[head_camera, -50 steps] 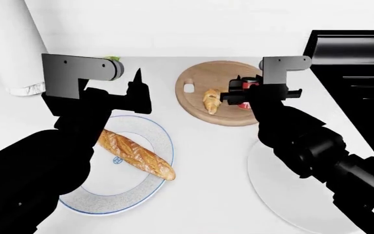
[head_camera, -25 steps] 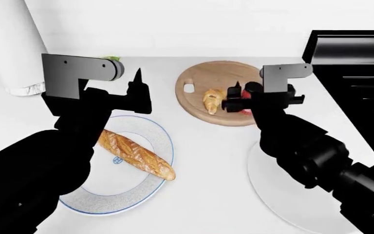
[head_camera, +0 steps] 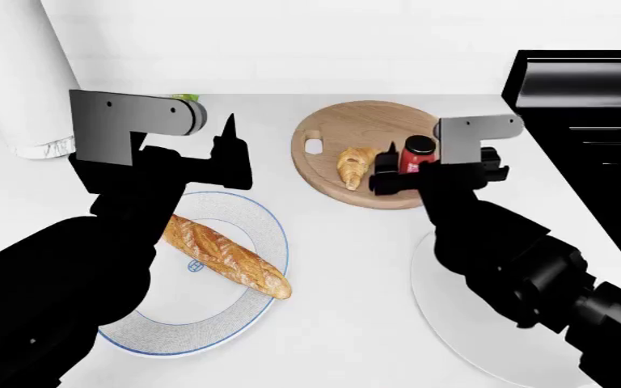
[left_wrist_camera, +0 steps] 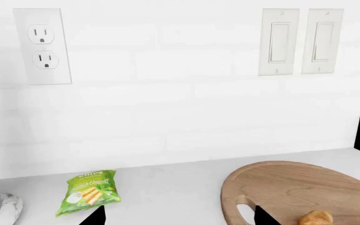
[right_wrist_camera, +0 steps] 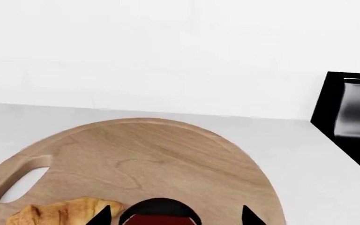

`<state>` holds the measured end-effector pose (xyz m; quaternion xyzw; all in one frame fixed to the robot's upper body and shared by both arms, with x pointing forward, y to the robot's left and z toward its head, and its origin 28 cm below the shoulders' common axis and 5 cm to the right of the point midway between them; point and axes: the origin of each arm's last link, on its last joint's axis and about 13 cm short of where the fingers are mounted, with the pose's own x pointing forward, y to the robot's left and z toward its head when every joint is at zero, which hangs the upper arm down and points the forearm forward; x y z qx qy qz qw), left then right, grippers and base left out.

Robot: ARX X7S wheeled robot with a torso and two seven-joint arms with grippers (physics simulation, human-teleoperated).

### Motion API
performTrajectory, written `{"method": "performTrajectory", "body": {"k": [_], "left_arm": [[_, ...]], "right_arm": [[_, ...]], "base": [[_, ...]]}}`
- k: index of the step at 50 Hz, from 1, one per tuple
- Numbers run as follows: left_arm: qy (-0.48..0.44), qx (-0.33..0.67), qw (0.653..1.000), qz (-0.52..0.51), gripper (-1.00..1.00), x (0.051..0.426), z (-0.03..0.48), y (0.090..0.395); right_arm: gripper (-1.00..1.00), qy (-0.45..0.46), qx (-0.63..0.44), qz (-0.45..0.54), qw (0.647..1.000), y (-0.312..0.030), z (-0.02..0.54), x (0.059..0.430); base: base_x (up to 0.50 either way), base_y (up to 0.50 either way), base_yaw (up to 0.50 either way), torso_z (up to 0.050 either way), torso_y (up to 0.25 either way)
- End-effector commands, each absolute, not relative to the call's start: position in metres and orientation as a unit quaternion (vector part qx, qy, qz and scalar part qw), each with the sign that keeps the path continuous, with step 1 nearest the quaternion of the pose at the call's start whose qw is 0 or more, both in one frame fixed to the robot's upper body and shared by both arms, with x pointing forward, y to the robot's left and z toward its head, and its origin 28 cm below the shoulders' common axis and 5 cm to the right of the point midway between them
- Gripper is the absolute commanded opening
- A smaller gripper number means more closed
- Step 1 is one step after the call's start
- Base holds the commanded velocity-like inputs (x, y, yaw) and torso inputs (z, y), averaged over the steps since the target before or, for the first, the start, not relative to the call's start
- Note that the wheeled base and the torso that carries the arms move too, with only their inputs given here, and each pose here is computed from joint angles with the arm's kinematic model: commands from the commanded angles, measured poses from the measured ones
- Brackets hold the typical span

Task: From the different types of pastries on the counter, select a croissant and place it on the cutting board. Then retrieve a jar of jam from the cabinet and place it alongside the croissant on the cutting board.

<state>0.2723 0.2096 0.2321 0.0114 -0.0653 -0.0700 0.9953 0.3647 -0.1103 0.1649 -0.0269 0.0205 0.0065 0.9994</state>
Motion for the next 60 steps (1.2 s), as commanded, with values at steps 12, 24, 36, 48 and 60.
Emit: {"method": "performTrajectory", "body": {"k": [12, 24, 36, 48, 60], "left_arm": [[-0.069, 0.015, 0.995, -0.069, 1.00, 0.269, 0.234, 0.209], [-0.109, 0.005, 0.993, -0.050, 1.00, 0.257, 0.243, 0.213], [-0.160, -0.024, 0.985, -0.058, 1.00, 0.229, 0.257, 0.226], [-0.198, -0.057, 0.976, -0.075, 1.00, 0.198, 0.260, 0.243], [-0.228, -0.083, 0.966, -0.088, 1.00, 0.172, 0.258, 0.258]], "right_arm": [[1.00, -0.085, -0.003, 0.007, 0.996, -0.112, 0.233, 0.313], [1.00, -0.174, -0.005, 0.017, 0.985, -0.110, 0.274, 0.257], [1.00, -0.232, -0.020, -0.003, 0.973, -0.104, 0.273, 0.213], [1.00, -0.257, 0.013, -0.010, 0.966, -0.117, 0.263, 0.165], [1.00, -0.314, -0.007, -0.009, 0.949, -0.116, 0.257, 0.134]], "base": [[0.00, 0.00, 0.00, 0.000, 0.000], [0.00, 0.00, 0.00, 0.000, 0.000], [0.00, 0.00, 0.00, 0.000, 0.000], [0.00, 0.00, 0.00, 0.000, 0.000], [0.00, 0.00, 0.00, 0.000, 0.000]]}}
